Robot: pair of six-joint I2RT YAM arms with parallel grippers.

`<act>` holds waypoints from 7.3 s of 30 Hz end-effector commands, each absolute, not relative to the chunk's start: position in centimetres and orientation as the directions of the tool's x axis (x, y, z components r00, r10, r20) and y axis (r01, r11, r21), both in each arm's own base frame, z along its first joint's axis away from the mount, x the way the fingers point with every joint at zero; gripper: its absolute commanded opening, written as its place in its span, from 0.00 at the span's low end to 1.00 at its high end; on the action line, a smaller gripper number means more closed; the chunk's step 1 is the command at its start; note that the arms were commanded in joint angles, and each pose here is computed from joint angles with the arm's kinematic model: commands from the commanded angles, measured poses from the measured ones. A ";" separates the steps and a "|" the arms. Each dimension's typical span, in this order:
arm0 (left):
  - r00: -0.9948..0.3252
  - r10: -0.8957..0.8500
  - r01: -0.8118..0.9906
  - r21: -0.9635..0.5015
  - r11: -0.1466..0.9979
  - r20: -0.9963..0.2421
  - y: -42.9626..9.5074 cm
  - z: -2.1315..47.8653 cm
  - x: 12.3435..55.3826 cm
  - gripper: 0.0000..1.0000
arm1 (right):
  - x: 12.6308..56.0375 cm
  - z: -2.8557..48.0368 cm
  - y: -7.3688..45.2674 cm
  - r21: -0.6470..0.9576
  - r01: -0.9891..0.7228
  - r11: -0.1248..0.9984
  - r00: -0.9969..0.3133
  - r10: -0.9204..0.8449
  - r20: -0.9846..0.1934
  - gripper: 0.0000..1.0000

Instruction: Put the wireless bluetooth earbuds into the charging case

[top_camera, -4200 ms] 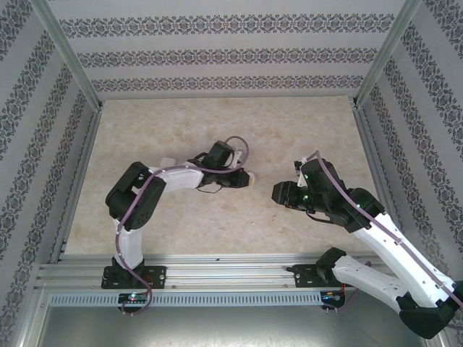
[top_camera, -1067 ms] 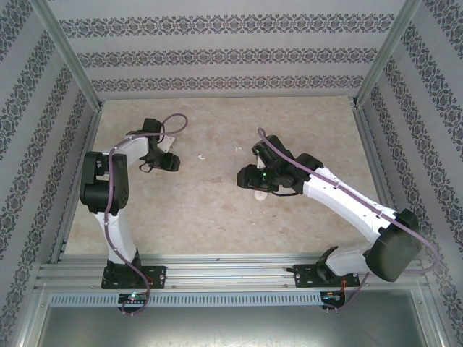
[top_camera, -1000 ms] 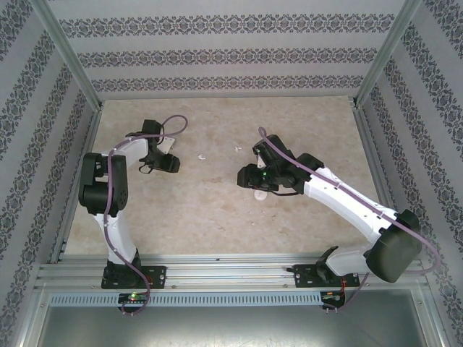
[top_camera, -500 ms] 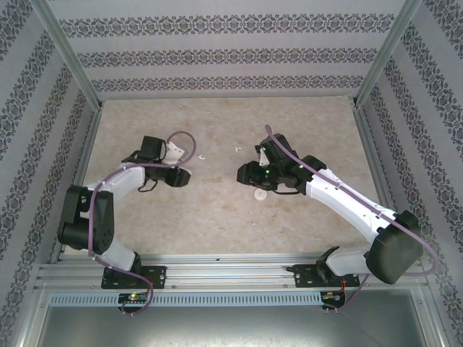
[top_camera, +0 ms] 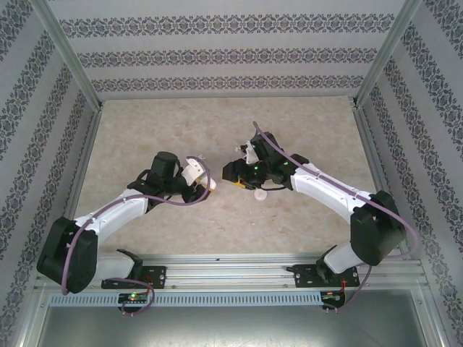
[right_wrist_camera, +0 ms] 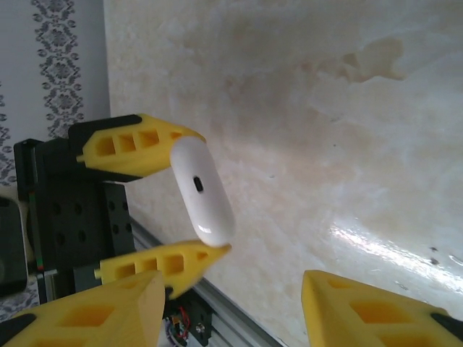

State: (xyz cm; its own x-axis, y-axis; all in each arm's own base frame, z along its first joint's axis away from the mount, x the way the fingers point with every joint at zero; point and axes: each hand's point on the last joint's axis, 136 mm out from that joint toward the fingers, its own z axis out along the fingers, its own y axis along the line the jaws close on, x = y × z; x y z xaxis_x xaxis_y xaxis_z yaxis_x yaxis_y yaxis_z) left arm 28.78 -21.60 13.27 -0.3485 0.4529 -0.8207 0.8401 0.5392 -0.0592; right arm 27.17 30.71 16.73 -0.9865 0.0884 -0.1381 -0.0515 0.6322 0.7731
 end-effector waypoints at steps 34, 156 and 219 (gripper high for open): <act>-0.164 0.465 0.912 0.045 0.407 -0.870 -23.9 17.0 26.2 0.46 | 25.7 17.2 36.3 0.826 -0.126 0.550 -0.987 -0.152 -0.050 0.41; -0.908 -0.012 0.195 -0.448 0.873 -0.419 -12.9 10.8 25.5 0.75 | 18.2 0.6 28.6 0.023 -0.831 0.556 -0.557 -0.830 -0.025 0.51; 0.426 0.267 0.892 0.450 0.032 -0.864 -27.8 24.0 20.0 0.69 | 18.6 22.2 33.8 0.807 -0.530 0.262 -0.736 -0.615 -0.284 0.41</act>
